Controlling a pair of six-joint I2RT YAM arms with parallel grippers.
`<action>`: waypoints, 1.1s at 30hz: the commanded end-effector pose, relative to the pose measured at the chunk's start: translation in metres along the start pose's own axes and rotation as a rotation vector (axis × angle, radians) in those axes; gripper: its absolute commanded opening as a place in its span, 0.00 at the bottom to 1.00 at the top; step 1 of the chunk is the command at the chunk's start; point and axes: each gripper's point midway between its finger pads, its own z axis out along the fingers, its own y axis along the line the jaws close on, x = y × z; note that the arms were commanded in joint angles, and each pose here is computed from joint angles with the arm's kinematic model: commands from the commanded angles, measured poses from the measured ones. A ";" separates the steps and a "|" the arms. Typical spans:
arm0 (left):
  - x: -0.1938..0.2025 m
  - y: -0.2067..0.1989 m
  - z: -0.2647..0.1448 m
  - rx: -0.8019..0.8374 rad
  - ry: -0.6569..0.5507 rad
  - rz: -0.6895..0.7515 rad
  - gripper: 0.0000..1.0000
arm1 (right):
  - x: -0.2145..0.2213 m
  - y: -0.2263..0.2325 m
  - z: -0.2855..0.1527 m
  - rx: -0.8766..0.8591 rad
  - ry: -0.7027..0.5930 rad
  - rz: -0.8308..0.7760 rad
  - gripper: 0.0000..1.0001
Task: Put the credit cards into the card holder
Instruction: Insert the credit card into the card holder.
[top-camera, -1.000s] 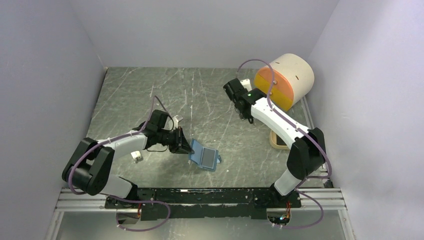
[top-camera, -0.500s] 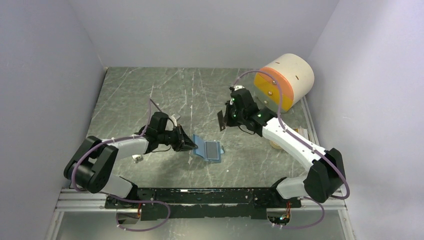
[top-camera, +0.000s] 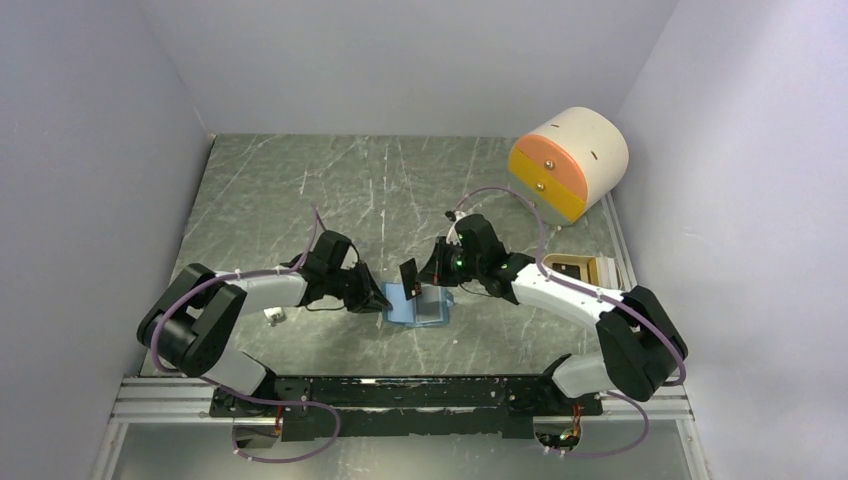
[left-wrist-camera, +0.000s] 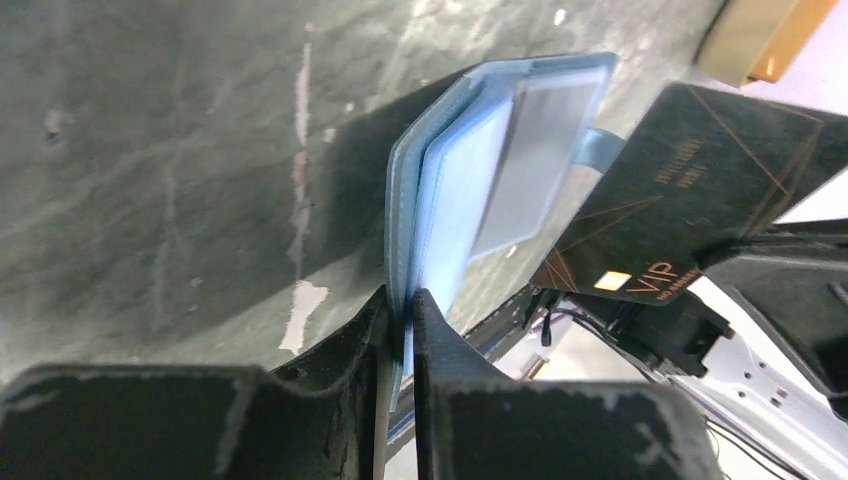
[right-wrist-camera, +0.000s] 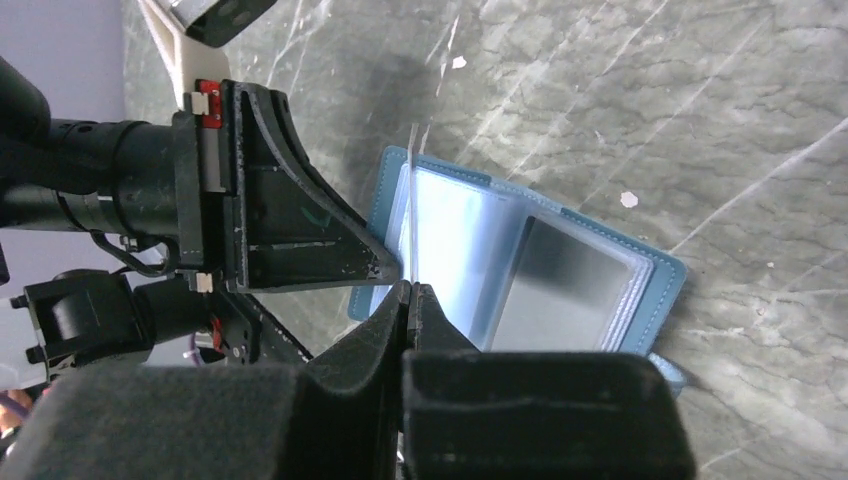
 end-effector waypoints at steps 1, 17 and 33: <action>0.002 0.025 0.001 -0.123 -0.005 0.012 0.16 | -0.005 0.011 0.004 -0.076 -0.056 0.009 0.00; 0.015 0.048 -0.003 -0.162 -0.006 0.008 0.13 | 0.039 -0.022 0.002 -0.033 -0.032 0.086 0.00; 0.019 0.051 -0.003 -0.160 -0.005 0.003 0.10 | 0.062 -0.023 0.010 -0.098 0.001 0.178 0.00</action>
